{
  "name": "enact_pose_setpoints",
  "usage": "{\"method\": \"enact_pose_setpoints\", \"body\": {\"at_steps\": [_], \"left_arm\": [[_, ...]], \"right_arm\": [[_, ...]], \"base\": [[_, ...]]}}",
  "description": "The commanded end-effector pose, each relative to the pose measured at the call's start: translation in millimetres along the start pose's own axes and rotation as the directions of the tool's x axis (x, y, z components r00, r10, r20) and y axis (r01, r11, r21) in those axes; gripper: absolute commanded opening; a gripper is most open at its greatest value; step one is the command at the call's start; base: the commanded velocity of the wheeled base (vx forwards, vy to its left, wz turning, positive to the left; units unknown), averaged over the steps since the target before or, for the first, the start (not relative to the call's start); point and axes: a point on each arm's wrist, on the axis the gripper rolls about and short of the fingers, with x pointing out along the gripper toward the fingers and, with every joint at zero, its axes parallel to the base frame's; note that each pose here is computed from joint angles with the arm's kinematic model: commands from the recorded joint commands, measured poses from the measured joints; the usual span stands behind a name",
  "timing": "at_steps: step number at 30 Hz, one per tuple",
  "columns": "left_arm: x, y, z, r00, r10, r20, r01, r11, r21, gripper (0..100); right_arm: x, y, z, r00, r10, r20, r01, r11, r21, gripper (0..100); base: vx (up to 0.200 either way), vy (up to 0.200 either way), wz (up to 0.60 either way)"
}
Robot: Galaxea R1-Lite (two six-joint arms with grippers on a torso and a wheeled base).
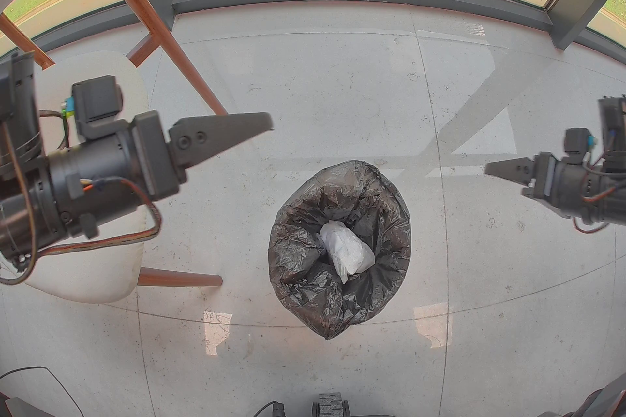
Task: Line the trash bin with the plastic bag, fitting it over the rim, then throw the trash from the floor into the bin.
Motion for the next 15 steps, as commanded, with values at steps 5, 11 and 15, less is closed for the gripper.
{"method": "enact_pose_setpoints", "body": {"at_steps": [5, 11, 15], "left_arm": [[-125.7, 21.2, -3.0, 0.915, 0.196, 0.352, -0.215, 0.977, 0.015, 100], [-161.8, 27.5, -48.6, 0.800, 0.425, 0.424, -0.466, 0.885, -0.010, 100], [-189.8, 27.1, -86.1, 0.749, 0.510, 0.422, -0.568, 0.823, 0.015, 100]], "right_arm": [[-142.1, -47.6, -65.0, 0.923, -0.129, 0.363, 0.101, 0.990, 0.095, 100], [-166.9, -58.5, -121.4, 0.890, -0.097, 0.446, 0.160, 0.982, -0.104, 100], [-173.0, -70.6, -162.4, 0.855, -0.114, 0.507, 0.234, 0.955, -0.180, 100]], "base": [[0.000, 0.000, 0.00], [0.000, 0.000, 0.00], [0.000, 0.000, 0.00]]}}
